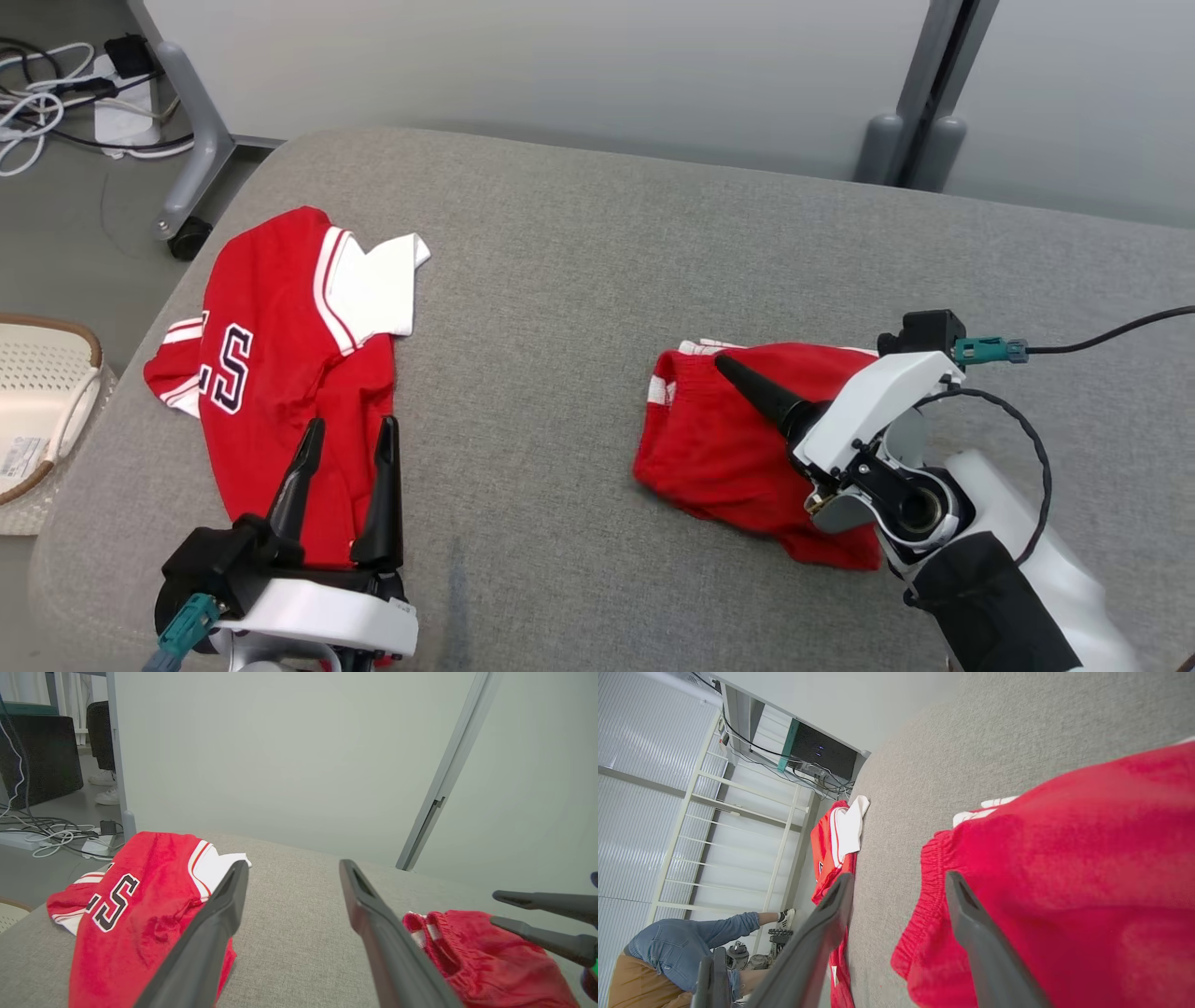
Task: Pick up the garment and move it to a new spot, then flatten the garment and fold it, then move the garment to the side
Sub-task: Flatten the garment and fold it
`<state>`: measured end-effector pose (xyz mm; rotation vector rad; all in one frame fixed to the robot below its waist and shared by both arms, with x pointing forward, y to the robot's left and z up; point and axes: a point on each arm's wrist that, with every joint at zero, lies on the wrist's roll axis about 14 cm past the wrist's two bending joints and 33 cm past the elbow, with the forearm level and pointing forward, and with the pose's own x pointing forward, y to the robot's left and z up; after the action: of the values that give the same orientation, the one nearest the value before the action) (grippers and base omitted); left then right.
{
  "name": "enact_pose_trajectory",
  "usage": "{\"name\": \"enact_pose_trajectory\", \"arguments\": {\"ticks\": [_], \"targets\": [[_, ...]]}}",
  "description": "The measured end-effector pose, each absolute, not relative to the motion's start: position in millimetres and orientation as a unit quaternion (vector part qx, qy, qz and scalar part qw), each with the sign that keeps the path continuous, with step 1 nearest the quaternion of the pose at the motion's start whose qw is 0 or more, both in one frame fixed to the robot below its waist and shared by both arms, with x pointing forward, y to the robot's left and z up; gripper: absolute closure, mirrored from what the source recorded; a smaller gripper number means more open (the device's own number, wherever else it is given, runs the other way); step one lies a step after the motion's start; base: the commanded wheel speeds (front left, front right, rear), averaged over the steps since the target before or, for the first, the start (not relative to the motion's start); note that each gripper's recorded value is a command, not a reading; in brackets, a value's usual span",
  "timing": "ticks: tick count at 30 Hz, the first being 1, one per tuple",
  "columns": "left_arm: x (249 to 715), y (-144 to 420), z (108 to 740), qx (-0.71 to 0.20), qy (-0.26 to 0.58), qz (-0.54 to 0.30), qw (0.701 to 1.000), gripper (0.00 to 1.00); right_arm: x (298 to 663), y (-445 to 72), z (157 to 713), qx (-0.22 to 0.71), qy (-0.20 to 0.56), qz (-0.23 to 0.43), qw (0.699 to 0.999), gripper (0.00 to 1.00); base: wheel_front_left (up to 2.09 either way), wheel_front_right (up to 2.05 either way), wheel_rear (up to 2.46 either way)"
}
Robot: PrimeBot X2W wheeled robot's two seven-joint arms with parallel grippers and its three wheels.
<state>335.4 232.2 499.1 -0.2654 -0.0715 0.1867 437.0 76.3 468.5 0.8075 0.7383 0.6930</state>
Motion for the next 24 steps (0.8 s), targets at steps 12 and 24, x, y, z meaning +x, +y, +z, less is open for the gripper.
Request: {"name": "enact_pose_trajectory", "arguments": {"ticks": [12,24], "targets": [[345,214,510,-0.134,-0.051,0.057,0.988,0.0,454,23,531,0.369,0.203,0.315,0.85,0.0,0.0,0.0,0.0],[354,199,521,-0.133,-0.067,0.031,0.988,0.0,446,-75,564,0.225,0.03,0.255,0.94,0.0,0.0,0.0,0.0]]}}
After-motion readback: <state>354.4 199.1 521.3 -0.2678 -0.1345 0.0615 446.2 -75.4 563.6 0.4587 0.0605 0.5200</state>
